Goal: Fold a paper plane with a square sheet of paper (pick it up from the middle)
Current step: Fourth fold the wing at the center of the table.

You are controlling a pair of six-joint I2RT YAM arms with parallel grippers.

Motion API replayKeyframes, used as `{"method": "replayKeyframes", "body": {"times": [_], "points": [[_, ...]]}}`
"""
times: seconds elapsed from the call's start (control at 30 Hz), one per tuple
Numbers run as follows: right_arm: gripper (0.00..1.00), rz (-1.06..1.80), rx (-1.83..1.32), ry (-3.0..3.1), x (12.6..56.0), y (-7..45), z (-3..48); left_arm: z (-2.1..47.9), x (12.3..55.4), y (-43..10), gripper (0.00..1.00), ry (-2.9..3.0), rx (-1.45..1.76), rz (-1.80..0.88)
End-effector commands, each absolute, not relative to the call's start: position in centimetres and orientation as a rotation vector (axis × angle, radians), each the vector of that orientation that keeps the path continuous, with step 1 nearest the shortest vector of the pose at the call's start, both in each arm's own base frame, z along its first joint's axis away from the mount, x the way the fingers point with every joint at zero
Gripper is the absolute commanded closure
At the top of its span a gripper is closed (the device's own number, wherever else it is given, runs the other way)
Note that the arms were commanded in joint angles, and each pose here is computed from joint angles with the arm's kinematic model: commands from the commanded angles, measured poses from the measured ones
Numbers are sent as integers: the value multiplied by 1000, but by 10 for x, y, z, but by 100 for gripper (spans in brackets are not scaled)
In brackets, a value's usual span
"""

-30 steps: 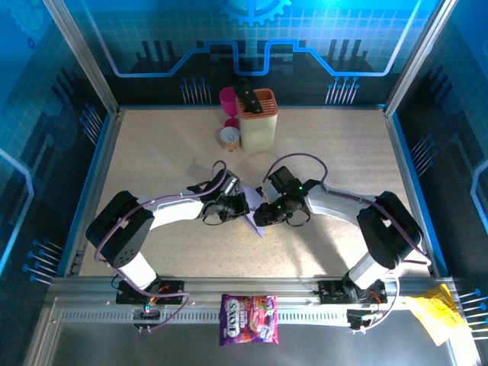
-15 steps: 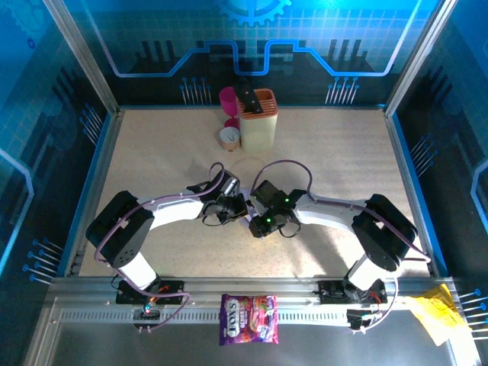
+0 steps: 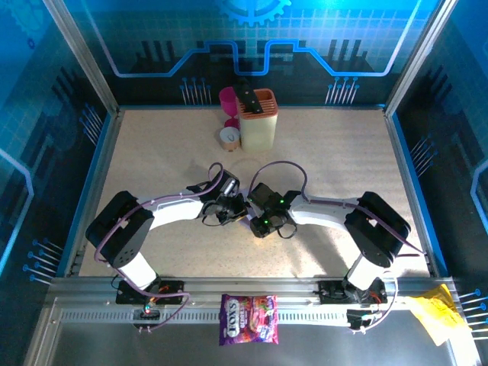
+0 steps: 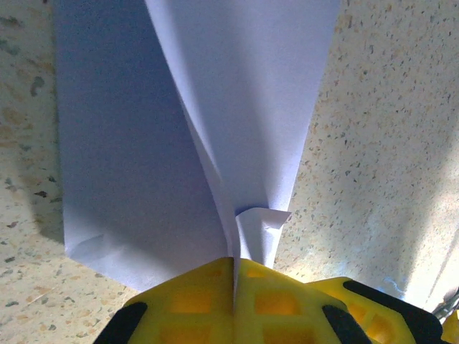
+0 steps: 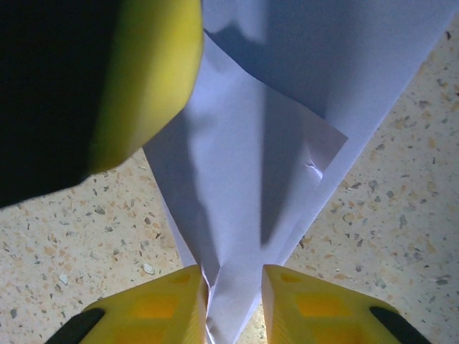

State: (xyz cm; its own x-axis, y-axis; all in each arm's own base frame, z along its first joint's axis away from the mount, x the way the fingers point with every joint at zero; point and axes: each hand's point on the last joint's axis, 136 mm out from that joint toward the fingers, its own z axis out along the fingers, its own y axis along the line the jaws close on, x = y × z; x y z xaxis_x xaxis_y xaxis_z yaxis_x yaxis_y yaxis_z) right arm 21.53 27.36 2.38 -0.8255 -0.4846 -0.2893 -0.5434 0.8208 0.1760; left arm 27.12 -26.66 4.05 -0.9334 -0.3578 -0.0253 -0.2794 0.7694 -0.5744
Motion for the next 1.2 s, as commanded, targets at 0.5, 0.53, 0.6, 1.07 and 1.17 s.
{"method": "replayKeyframes", "body": {"times": [0.5,0.53,0.6,1.07,1.17], "points": [[80,312,-815,2776,215,271,19,53,269,-264,100,2818,-546,-919],[80,315,-816,2774,215,271,19,53,269,-264,100,2817,-545,-920],[80,317,-814,2771,216,272,20,53,269,-264,100,2817,-546,-919],[84,302,-805,2768,216,271,23,46,267,-263,100,2829,-556,-913],[81,294,-804,2764,216,271,25,46,266,-262,100,2830,-557,-912]]}}
